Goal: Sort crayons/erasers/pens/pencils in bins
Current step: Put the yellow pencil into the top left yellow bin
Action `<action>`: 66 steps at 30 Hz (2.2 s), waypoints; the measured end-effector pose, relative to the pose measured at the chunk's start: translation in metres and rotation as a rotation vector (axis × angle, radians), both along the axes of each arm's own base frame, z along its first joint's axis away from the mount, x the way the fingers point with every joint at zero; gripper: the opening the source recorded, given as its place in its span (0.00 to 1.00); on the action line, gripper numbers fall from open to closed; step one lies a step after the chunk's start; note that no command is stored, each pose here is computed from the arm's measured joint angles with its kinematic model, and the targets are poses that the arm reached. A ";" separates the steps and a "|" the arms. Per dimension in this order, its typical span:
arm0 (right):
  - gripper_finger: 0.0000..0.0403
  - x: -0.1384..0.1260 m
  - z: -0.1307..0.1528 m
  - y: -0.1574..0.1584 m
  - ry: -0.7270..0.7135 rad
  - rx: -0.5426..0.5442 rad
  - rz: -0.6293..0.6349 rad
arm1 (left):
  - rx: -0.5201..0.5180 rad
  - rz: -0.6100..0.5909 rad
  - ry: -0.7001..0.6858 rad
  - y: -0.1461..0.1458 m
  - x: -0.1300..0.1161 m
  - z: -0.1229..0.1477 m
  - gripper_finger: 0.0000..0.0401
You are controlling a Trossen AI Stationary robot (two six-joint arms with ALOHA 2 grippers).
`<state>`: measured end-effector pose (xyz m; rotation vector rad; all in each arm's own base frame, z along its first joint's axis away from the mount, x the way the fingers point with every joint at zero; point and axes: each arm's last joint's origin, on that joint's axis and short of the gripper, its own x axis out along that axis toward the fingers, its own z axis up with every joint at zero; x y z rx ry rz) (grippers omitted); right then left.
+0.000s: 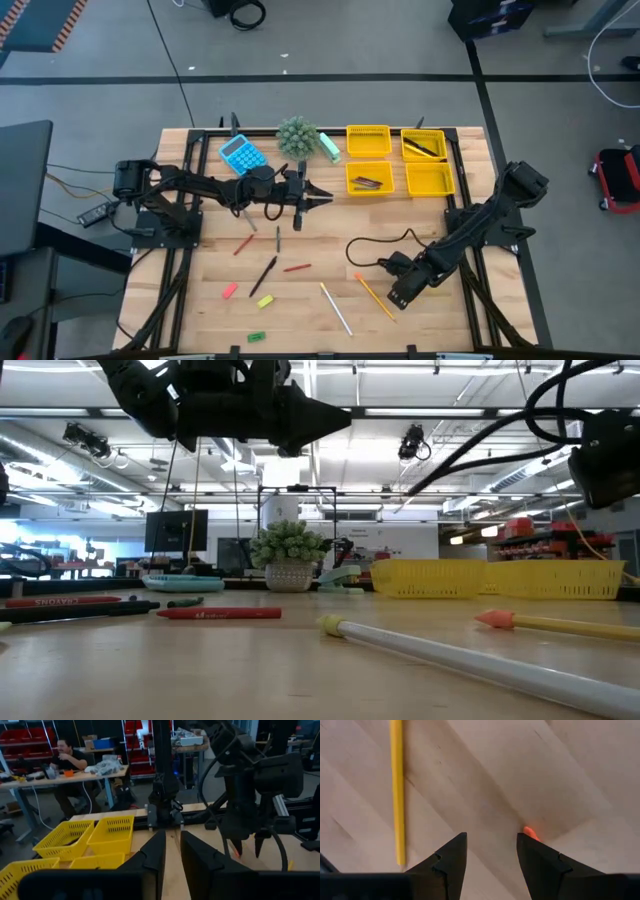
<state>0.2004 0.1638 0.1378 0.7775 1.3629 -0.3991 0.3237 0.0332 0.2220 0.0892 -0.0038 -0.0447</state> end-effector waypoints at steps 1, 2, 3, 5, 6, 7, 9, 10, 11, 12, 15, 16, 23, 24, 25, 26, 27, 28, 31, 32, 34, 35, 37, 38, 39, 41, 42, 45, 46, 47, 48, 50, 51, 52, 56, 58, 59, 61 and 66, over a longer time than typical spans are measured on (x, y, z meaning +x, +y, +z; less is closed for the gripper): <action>0.44 -0.001 0.000 0.000 0.010 -0.005 0.001 | 0.001 -0.001 0.001 -0.001 0.000 0.000 0.18; 0.44 -0.002 0.000 -0.001 0.021 -0.007 0.003 | 0.002 -0.003 0.000 -0.001 0.000 0.000 0.18; 0.44 -0.001 0.000 -0.001 0.018 -0.002 0.008 | 0.004 -0.003 -0.002 -0.001 0.000 0.000 0.19; 0.44 -0.001 0.004 -0.001 0.013 -0.002 0.019 | 0.008 -0.004 -0.003 -0.001 0.000 0.000 0.19; 0.44 -0.001 0.006 0.000 0.008 -0.004 0.023 | 0.010 -0.004 -0.004 -0.001 0.000 0.000 0.19; 0.44 0.000 0.010 0.000 -0.001 -0.008 0.026 | 0.010 -0.003 -0.005 -0.001 0.000 0.000 0.20; 0.44 0.001 0.016 0.000 -0.004 -0.034 0.039 | 0.024 -0.001 -0.011 0.000 0.000 0.001 0.20; 0.44 0.001 0.019 0.000 0.001 -0.049 0.051 | 0.032 -0.001 -0.013 0.000 0.000 0.001 0.20; 0.44 0.001 0.022 0.000 0.008 -0.065 0.064 | 0.037 -0.001 -0.013 0.000 0.000 0.001 0.20; 0.44 0.001 0.025 0.000 0.014 -0.082 0.075 | 0.038 -0.001 -0.016 0.000 0.000 0.001 0.20; 0.44 0.000 0.026 -0.001 0.018 -0.116 0.093 | 0.041 -0.001 -0.026 0.000 0.000 0.002 0.20; 0.44 -0.001 0.025 0.000 0.010 -0.127 0.106 | 0.046 -0.001 -0.025 0.000 0.000 0.002 0.20; 0.44 -0.009 0.004 0.013 0.058 -0.223 0.262 | 0.056 -0.001 -0.023 0.000 0.000 0.002 0.20; 0.44 -0.010 0.002 0.014 0.064 -0.228 0.266 | 0.057 -0.001 -0.024 0.000 0.000 0.002 0.20; 0.44 -0.010 0.000 0.015 0.068 -0.231 0.270 | 0.056 -0.001 -0.024 0.000 0.000 0.002 0.20; 0.44 -0.011 -0.001 0.015 0.071 -0.233 0.269 | 0.056 -0.001 -0.023 -0.001 0.000 0.002 0.20; 0.44 -0.011 -0.001 0.016 0.072 -0.233 0.270 | 0.057 -0.001 -0.023 0.000 0.000 0.002 0.20; 0.44 -0.011 -0.002 0.016 0.074 -0.235 0.272 | 0.057 -0.001 -0.023 0.000 0.000 0.002 0.20; 0.43 -0.012 -0.003 0.017 0.081 -0.234 0.276 | 0.057 -0.001 -0.022 0.000 0.000 0.002 0.21; 0.42 -0.012 -0.003 0.018 0.081 -0.236 0.278 | 0.057 -0.001 -0.022 0.000 0.000 0.002 0.21; 0.39 -0.012 -0.003 0.018 0.077 -0.242 0.278 | 0.057 -0.001 -0.022 0.000 0.000 0.002 0.22; 0.37 -0.012 -0.003 0.018 0.074 -0.247 0.277 | 0.057 -0.001 -0.022 0.000 0.000 0.002 0.22; 0.31 -0.012 -0.003 0.017 0.065 -0.261 0.274 | 0.056 -0.001 -0.022 0.000 0.000 0.002 0.21; 0.28 -0.012 -0.003 0.017 0.060 -0.269 0.273 | 0.056 -0.001 -0.022 0.000 0.000 0.002 0.21; 0.25 -0.011 -0.004 0.017 0.059 -0.275 0.275 | 0.056 -0.001 -0.022 0.000 0.000 0.002 0.21; 0.20 -0.011 -0.006 0.018 0.059 -0.279 0.284 | 0.056 -0.001 -0.021 0.000 0.000 0.002 0.20; 0.17 -0.010 -0.007 0.018 0.057 -0.281 0.293 | 0.056 -0.001 -0.022 0.000 0.000 0.002 0.20; 0.13 -0.010 -0.008 0.019 0.051 -0.288 0.326 | 0.056 -0.001 -0.021 0.000 0.000 0.002 0.21; 0.12 -0.011 -0.009 0.019 0.050 -0.289 0.330 | 0.056 -0.001 -0.022 -0.001 0.000 0.002 0.21; 0.12 -0.011 -0.009 0.019 0.050 -0.291 0.328 | 0.056 -0.002 -0.021 -0.001 0.000 0.002 0.22; 0.12 -0.011 -0.010 0.019 0.052 -0.292 0.328 | 0.056 -0.002 -0.021 -0.001 0.000 0.002 0.22; 0.12 -0.013 -0.010 0.021 0.051 -0.296 0.339 | 0.055 -0.002 -0.021 -0.001 0.000 0.002 0.23; 0.12 -0.014 -0.010 0.021 0.048 -0.300 0.340 | 0.055 -0.002 -0.018 -0.001 0.000 0.001 0.23; 0.12 -0.015 -0.010 0.022 0.046 -0.303 0.341 | 0.054 -0.003 -0.013 -0.001 0.000 0.001 0.23; 0.12 -0.016 -0.010 0.023 0.046 -0.311 0.345 | 0.054 -0.003 -0.007 -0.001 0.000 0.000 0.22; 0.12 -0.016 -0.009 0.023 0.041 -0.308 0.344 | 0.054 -0.003 -0.006 -0.001 0.000 0.000 0.21; 0.12 -0.016 -0.007 0.022 0.035 -0.306 0.340 | 0.054 -0.003 -0.006 -0.001 0.000 0.000 0.21; 0.12 -0.015 -0.004 0.019 0.022 -0.309 0.333 | 0.054 -0.003 -0.006 -0.001 0.000 0.000 0.21; 0.12 -0.009 0.013 0.007 -0.076 -0.347 0.301 | 0.053 -0.003 -0.001 -0.001 0.000 0.000 0.21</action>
